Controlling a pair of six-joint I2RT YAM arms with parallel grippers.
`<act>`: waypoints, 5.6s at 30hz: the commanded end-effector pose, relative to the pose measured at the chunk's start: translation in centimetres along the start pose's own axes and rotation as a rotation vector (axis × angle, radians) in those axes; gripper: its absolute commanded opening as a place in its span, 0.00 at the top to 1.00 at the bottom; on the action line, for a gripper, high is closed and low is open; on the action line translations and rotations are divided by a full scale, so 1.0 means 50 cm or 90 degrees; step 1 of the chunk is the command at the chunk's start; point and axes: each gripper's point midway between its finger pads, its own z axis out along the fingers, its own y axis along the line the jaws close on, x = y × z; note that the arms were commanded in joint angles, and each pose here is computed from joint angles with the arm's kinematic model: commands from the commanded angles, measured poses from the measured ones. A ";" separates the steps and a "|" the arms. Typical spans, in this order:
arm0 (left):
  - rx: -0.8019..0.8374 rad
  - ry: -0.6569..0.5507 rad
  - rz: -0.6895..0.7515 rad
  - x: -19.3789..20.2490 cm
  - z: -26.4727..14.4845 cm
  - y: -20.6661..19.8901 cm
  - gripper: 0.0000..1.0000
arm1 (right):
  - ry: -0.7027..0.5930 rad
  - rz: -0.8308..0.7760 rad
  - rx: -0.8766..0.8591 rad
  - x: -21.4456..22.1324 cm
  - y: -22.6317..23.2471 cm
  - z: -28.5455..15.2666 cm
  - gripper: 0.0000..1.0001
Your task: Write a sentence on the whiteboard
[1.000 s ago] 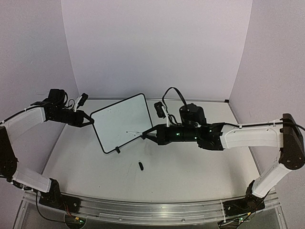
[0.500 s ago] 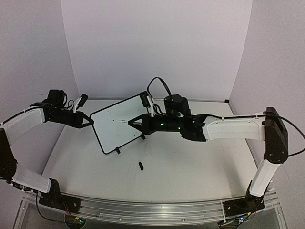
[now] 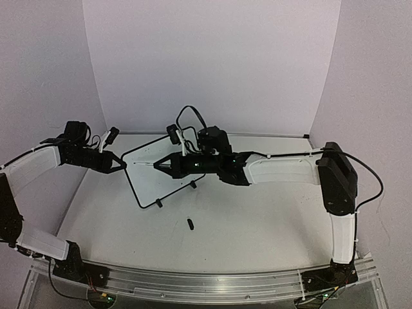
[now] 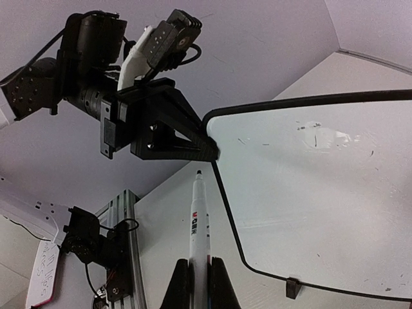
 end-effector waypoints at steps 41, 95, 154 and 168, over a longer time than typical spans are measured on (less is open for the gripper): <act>-0.016 -0.012 0.013 -0.011 -0.020 -0.004 1.00 | 0.003 0.004 0.081 0.013 -0.077 0.069 1.00; -0.027 -0.012 0.013 -0.011 -0.021 0.001 1.00 | -0.033 0.032 0.018 -0.036 -0.065 0.080 1.00; -0.034 -0.008 0.013 -0.010 -0.020 0.006 1.00 | -0.016 0.031 0.042 -0.004 -0.064 0.064 1.00; -0.032 -0.009 0.015 -0.011 -0.020 0.005 1.00 | -0.048 0.018 0.047 -0.042 -0.058 0.064 1.00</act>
